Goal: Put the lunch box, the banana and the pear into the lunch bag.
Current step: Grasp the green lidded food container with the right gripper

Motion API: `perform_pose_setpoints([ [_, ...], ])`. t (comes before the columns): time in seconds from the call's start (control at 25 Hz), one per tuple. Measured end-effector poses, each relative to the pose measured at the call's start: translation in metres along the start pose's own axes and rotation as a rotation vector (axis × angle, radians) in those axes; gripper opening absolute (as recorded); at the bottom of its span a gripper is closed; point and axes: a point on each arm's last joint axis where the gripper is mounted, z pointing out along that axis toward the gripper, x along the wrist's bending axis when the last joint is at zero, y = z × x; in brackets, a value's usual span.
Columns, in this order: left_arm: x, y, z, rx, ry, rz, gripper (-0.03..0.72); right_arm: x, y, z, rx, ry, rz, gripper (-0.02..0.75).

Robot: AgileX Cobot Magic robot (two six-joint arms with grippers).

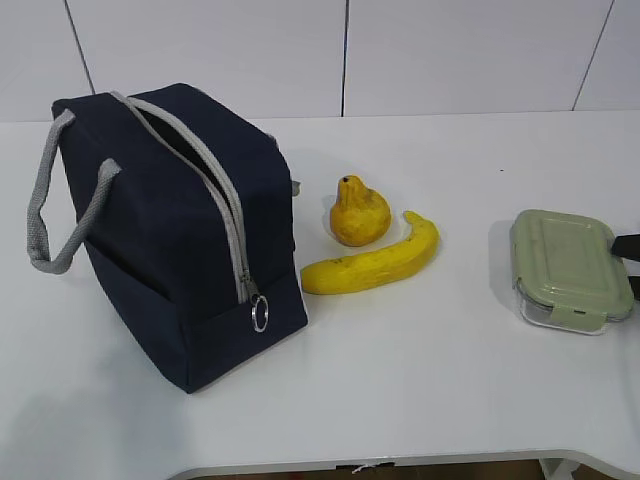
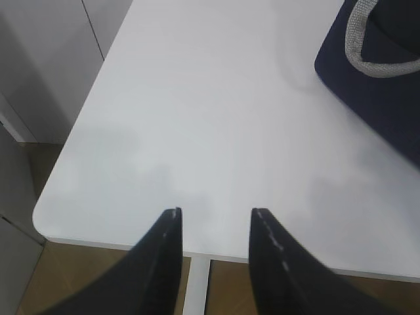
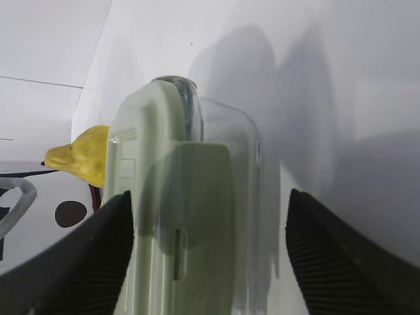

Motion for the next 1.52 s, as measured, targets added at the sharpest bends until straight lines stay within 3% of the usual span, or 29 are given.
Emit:
perform_pose_setpoints([
  [1.52,0.000,0.000,0.000,0.000,0.000,0.000,0.242,0.010,-0.006,0.017,0.053,0.022,0.024,0.587],
])
